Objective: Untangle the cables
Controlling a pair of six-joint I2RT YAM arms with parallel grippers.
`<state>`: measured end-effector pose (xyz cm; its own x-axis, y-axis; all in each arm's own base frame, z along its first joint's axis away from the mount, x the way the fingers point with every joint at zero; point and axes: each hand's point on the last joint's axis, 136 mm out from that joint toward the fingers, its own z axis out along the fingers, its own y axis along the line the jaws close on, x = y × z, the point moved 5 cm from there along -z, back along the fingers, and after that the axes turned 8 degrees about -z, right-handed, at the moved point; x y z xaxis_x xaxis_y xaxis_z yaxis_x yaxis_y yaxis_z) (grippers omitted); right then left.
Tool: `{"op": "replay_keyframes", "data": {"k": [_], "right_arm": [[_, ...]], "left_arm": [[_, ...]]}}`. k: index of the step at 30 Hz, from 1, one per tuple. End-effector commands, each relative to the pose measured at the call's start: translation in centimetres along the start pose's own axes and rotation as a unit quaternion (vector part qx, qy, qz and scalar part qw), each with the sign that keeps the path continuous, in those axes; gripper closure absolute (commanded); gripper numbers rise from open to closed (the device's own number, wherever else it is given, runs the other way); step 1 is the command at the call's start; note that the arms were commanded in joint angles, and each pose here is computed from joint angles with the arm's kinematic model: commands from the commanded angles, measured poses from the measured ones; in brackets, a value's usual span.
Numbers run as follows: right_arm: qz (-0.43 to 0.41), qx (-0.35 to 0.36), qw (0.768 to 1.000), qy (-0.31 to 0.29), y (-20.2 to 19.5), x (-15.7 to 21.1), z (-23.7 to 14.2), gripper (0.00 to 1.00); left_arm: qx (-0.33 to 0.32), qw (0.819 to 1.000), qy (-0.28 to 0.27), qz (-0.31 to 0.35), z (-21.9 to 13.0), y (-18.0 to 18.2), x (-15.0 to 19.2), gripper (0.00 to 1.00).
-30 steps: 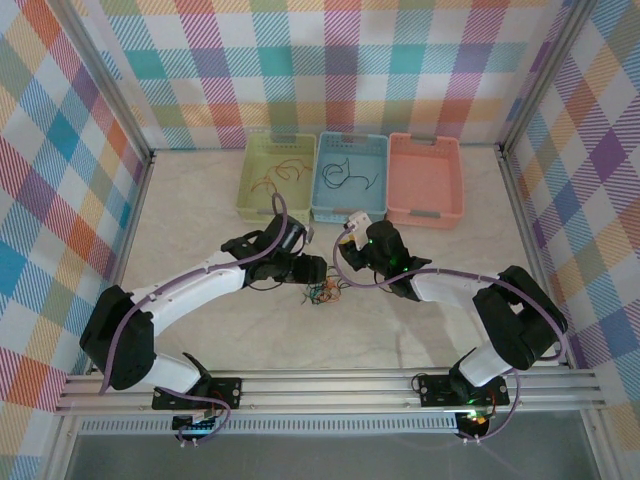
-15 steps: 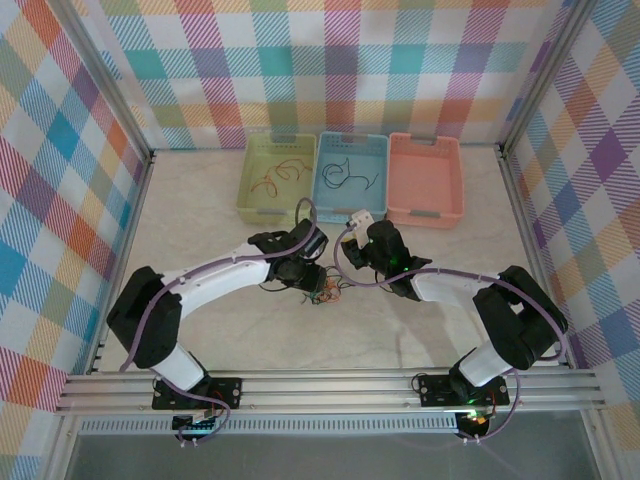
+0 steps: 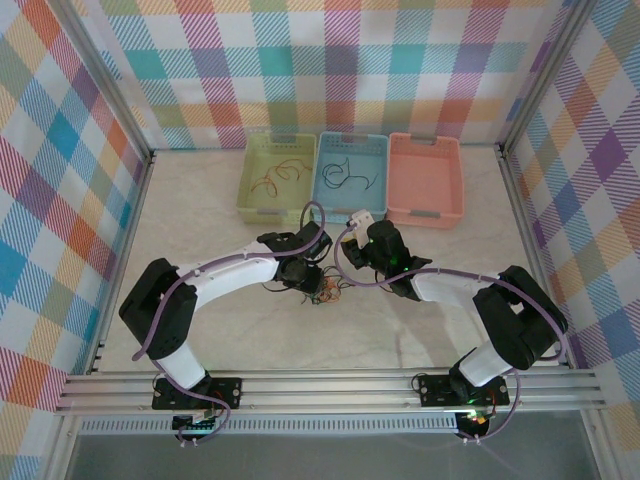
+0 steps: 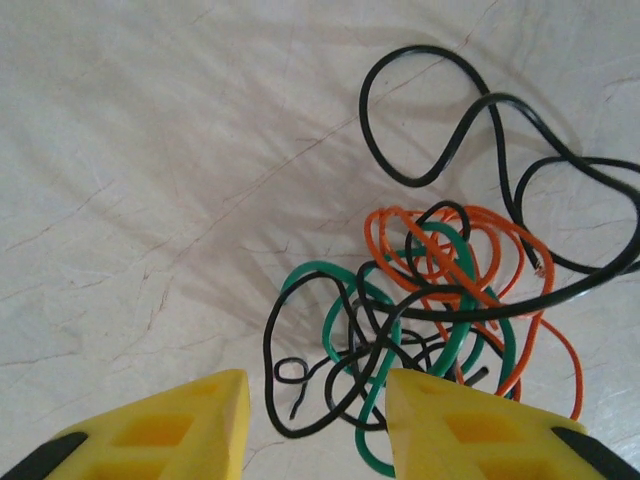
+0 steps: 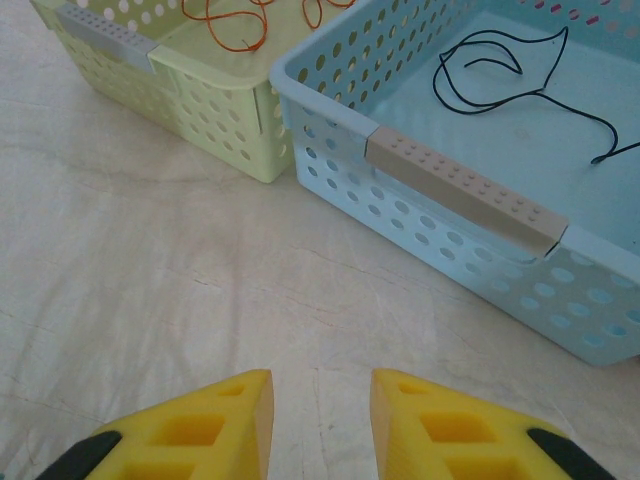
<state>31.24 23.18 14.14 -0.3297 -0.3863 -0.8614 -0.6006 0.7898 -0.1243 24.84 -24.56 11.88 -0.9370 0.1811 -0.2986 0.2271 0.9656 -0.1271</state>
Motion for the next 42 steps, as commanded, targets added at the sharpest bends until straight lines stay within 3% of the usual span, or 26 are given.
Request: {"op": "replay_keyframes", "data": {"k": [1,5,9,14,17,22,30,36,42], "right_arm": [[0.006,-0.006,1.000,-0.019,-0.1,-0.9,-0.7,0.67],[0.005,-0.008,1.000,-0.018,0.0,-0.9,-0.6,0.67],[0.004,-0.009,1.000,-0.017,0.0,-1.0,-0.6,0.67],[0.003,-0.012,1.000,-0.017,0.1,-1.0,-0.6,0.67],[0.003,-0.012,1.000,-0.016,0.1,-0.9,-0.6,0.67],[0.002,-0.014,1.000,-0.017,0.1,-1.0,-0.6,0.67],[0.002,-0.015,1.000,-0.017,0.1,-1.0,-0.6,0.67],[0.002,-0.015,1.000,-0.017,0.1,-1.0,-0.6,0.67],[-0.001,-0.036,0.998,-0.042,0.6,-1.5,-1.2,0.67]], "left_arm": [[0.009,1.000,-0.019,0.017,-0.5,-0.9,-0.8,0.57],[0.018,0.999,-0.022,0.017,-0.6,-1.1,-0.8,0.48],[0.030,0.999,-0.015,0.016,-0.3,-1.5,-0.8,0.47],[0.046,0.999,-0.014,0.020,-0.3,-1.9,-0.8,0.60],[0.048,0.998,-0.019,0.020,-0.5,-1.8,-0.7,0.73],[0.055,0.998,-0.028,0.019,-1.2,-1.8,-0.7,0.80],[0.069,0.997,-0.044,0.018,-2.6,-1.9,-0.7,0.99],[0.089,0.991,-0.100,0.009,-5.3,-1.5,-1.1,1.00],[0.150,0.975,-0.163,0.006,-8.6,-1.7,-1.0,1.00]]}}
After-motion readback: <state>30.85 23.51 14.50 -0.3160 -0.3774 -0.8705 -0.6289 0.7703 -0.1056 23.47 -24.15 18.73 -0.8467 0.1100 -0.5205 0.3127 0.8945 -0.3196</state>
